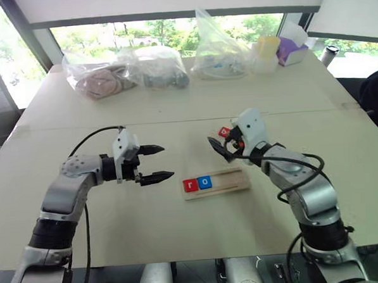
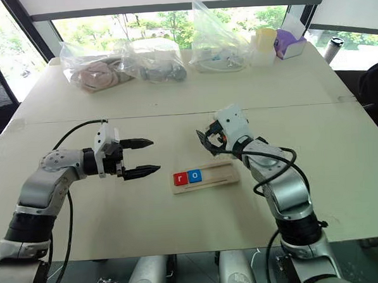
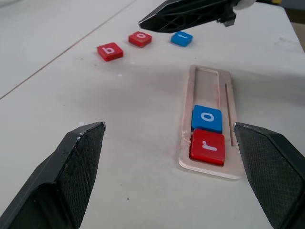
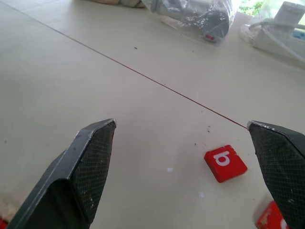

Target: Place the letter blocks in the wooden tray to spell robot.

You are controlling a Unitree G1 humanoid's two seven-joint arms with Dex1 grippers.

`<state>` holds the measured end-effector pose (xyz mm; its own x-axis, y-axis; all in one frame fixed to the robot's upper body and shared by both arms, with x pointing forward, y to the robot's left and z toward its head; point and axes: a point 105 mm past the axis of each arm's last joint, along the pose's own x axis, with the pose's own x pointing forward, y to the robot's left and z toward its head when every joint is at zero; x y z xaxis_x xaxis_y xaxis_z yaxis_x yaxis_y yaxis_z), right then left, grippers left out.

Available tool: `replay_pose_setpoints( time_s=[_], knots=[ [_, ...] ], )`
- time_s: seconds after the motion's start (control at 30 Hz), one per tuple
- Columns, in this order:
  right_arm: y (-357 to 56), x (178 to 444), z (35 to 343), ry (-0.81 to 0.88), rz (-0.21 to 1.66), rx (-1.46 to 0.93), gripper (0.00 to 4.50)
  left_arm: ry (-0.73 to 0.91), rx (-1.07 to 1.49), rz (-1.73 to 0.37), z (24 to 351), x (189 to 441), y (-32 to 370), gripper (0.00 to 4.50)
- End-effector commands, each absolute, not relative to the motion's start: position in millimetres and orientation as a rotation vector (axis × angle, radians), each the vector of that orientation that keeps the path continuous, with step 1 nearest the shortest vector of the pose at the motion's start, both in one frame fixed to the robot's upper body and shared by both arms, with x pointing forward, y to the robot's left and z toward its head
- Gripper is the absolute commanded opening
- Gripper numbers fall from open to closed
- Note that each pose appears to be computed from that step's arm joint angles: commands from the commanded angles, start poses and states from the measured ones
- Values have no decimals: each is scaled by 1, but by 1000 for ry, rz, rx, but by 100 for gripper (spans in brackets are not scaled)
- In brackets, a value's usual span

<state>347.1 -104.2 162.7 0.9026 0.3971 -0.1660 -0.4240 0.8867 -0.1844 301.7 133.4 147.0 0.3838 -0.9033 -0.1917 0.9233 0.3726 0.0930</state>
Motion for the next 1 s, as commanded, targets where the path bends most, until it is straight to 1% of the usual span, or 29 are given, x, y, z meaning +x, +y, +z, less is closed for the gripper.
replay_pose_setpoints(
  time_s=[0.03, 0.13, 0.23, 0.37, 0.47, 0.53, 0.63, 0.77, 1.0],
  knots=[
    [-110, 365, 164, 179, 311, -161, 450, 28, 175, -1140, 167, 294, 128, 445],
    [-107, 377, 159, 228, 252, -130, 450, 16, 166, -1118, 169, 288, 126, 445],
    [-106, 393, 145, 306, 153, -90, 450, 5, 153, -1077, 171, 283, 126, 445],
    [-105, 407, 137, 368, 56, -40, 450, 10, 143, -1052, 167, 280, 121, 445],
    [-103, 416, 135, 401, 9, 15, 450, 11, 138, -1040, 165, 278, 119, 445],
    [-99, 420, 135, 411, -3, 7, 450, 11, 135, -1030, 164, 278, 120, 445],
    [-97, 424, 130, 434, -30, -12, 450, 10, 138, -1011, 164, 280, 121, 445],
    [-87, 424, 118, 509, -42, 41, 450, 7, 143, -988, 165, 282, 124, 445],
    [-77, 419, 106, 573, -62, 65, 450, 1, 151, -955, 166, 283, 127, 445]
  ],
)
